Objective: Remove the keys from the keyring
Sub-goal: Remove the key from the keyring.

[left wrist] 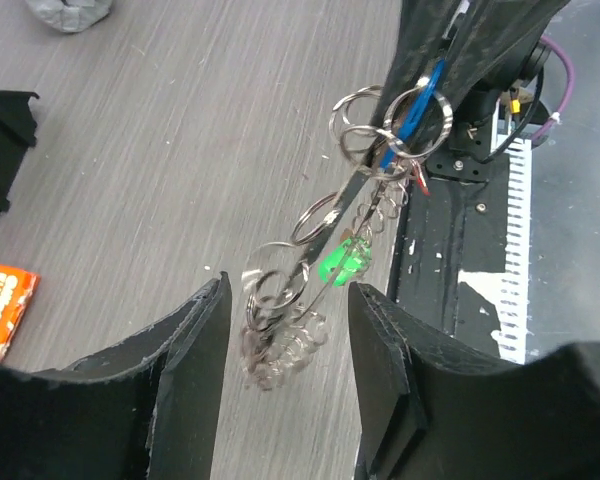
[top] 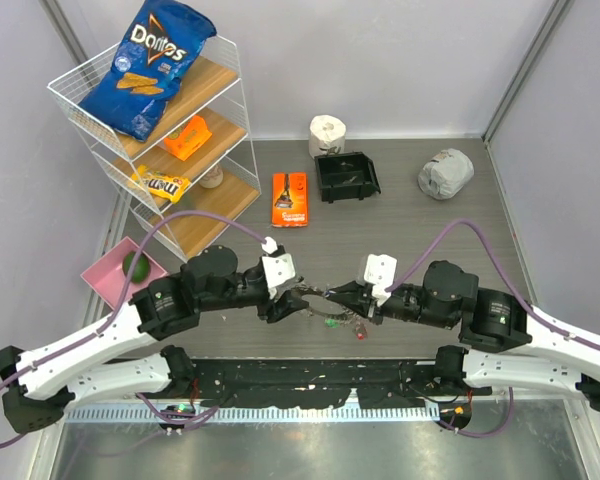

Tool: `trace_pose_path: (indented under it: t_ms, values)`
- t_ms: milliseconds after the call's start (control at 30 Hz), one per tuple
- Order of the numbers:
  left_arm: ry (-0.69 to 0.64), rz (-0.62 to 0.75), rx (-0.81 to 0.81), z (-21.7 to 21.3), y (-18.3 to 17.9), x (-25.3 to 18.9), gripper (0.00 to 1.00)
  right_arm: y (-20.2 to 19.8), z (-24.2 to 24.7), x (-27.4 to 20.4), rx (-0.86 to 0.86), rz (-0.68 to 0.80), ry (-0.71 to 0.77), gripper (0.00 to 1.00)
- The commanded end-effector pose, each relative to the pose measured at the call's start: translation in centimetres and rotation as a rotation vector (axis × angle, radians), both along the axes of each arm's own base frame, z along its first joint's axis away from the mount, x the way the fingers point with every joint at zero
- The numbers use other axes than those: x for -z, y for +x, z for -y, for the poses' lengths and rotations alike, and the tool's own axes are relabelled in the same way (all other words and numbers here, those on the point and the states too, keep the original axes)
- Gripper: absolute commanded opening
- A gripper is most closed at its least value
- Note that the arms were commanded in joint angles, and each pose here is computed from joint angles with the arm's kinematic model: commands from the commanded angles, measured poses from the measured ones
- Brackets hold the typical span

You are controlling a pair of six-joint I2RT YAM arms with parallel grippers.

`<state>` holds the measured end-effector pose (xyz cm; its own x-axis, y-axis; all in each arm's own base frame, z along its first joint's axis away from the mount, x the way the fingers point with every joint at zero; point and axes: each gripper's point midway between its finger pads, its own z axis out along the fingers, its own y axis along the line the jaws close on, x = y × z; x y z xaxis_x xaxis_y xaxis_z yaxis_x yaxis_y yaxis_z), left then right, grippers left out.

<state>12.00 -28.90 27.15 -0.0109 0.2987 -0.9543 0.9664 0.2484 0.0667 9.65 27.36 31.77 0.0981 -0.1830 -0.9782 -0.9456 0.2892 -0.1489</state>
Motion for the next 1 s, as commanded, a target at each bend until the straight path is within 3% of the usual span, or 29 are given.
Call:
trace_pose_path:
  t_ms: [0, 233, 367, 600, 867, 967]
  values:
    - [-0.054, -0.012, 0.082, -0.4, -0.8, -2.9, 0.57, -1.3, 0.5, -3.7, -0.087, 0.101, 0.066, 0.05]
    - [-0.068, 0.049, 0.155, -2.1, -1.6, -6.2, 0.68, -2.3, 0.3, -4.1, -0.152, 0.116, 0.05, 0.05]
    - [-0.052, 0.04, 0.34, -2.0, -3.8, -7.0, 0.71, -3.0, 0.2, -4.3, -0.198, 0.127, 0.045, 0.05]
    - [0.001, -0.06, 0.645, -0.4, -5.8, -6.7, 0.61, -4.1, -0.3, -4.3, -0.278, 0.135, 0.015, 0.05]
    - [0.008, -0.154, 0.708, 0.7, -5.8, -6.4, 0.45, -3.9, -0.4, -4.8, -0.274, 0.144, 0.013, 0.05]
    - [-0.013, -0.151, 0.718, 0.5, -6.2, -6.6, 0.46, -3.7, -0.5, -4.8, -0.262, 0.141, 0.009, 0.05]
